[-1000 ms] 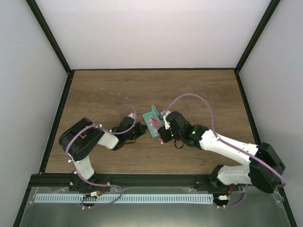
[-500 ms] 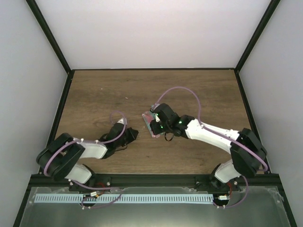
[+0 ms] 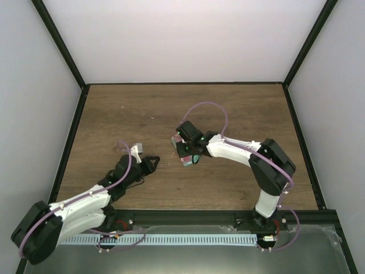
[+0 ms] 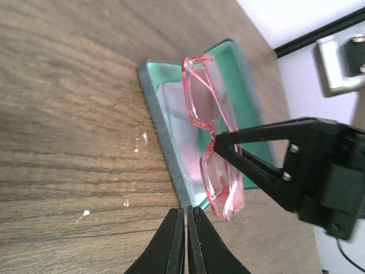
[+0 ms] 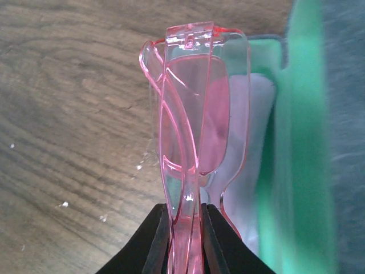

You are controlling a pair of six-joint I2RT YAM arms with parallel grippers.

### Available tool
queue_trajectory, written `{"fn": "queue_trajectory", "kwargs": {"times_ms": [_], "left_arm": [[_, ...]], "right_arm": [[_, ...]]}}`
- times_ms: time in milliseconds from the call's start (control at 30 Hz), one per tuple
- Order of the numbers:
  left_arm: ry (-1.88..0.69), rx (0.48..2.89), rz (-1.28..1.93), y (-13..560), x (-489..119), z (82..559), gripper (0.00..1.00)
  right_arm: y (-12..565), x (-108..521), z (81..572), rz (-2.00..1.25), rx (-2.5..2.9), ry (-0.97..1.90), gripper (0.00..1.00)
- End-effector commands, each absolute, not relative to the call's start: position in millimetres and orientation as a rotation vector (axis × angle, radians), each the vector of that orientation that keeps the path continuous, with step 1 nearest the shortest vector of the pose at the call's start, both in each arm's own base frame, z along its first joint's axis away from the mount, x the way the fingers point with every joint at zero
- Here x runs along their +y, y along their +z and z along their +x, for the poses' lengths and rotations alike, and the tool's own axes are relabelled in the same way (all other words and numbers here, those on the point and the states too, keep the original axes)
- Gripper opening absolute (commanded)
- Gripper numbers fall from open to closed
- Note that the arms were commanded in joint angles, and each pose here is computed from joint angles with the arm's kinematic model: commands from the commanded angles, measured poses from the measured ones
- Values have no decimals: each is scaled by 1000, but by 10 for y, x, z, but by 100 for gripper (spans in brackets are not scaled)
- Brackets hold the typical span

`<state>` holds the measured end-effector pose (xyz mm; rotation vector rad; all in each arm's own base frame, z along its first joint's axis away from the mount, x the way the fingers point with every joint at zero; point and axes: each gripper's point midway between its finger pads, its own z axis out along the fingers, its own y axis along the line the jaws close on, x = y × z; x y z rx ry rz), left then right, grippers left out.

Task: Organize the sunglasses
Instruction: Place the sunglasses in the sunglasses case.

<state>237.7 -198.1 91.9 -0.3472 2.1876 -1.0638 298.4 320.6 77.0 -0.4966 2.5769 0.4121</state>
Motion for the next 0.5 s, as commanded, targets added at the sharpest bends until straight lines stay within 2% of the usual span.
{"fn": "queue_trajectory", "kwargs": {"times_ms": [0, 467], "left_arm": [[-1021, 2197, -312, 917, -1884, 2296, 4], [-1035, 2194, -300, 931, -1898, 2283, 4]], "right_arm": [[833, 3086, 3162, -411, 2562, 441, 3], [506, 3160, 3224, -434, 2623, 423, 3]]}}
